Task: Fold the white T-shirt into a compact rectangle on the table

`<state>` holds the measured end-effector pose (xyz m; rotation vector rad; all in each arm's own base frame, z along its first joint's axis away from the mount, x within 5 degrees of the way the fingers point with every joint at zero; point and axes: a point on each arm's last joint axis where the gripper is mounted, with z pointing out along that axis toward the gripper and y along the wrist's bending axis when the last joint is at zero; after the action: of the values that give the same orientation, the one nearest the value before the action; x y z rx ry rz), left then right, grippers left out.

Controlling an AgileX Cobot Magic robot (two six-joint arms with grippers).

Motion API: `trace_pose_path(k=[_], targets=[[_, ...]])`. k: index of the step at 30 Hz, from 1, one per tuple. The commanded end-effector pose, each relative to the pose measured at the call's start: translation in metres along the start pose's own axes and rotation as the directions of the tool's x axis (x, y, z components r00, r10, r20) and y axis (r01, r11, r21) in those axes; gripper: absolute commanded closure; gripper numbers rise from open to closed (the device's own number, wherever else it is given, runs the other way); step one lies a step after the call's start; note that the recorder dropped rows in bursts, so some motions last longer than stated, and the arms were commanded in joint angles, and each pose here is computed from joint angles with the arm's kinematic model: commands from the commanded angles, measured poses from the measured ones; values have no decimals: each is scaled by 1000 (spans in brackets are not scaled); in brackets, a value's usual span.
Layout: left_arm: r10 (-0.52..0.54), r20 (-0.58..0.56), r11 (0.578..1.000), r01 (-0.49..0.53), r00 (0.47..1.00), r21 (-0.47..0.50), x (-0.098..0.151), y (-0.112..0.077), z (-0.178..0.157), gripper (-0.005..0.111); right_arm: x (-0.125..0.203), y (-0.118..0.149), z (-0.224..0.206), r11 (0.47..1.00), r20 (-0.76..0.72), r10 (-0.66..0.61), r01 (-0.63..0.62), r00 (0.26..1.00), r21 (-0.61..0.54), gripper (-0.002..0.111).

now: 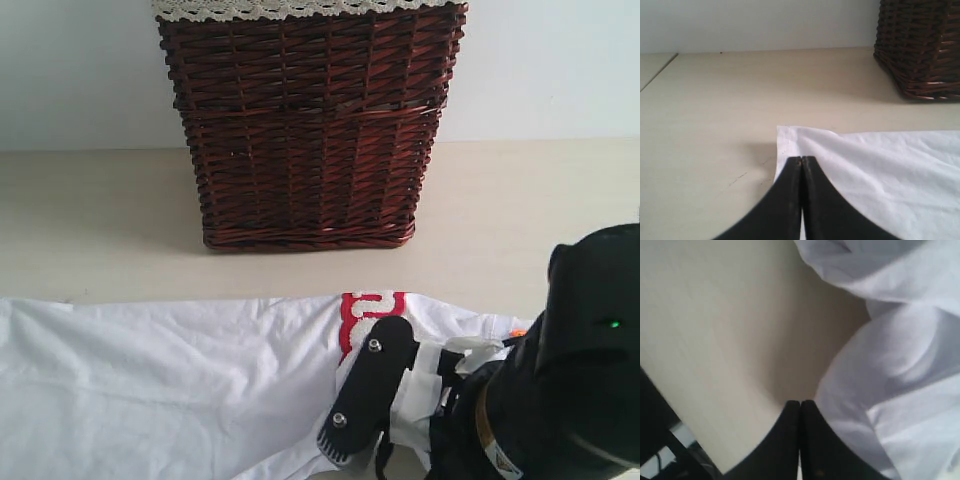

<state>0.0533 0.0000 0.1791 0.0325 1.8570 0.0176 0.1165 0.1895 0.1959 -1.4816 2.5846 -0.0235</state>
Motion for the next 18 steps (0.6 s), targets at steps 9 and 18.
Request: trace_pose_path(k=[9,18], targets=[[4,16,1000,-4,1000,-5,-2,0,-1,107,6,-43,11,858,-121,165,-82,979,507,108],[4,16,1000,-4,1000,-5,-2,0,-1,107,-6,-40,14,871,26,191,-181,981,457,108]])
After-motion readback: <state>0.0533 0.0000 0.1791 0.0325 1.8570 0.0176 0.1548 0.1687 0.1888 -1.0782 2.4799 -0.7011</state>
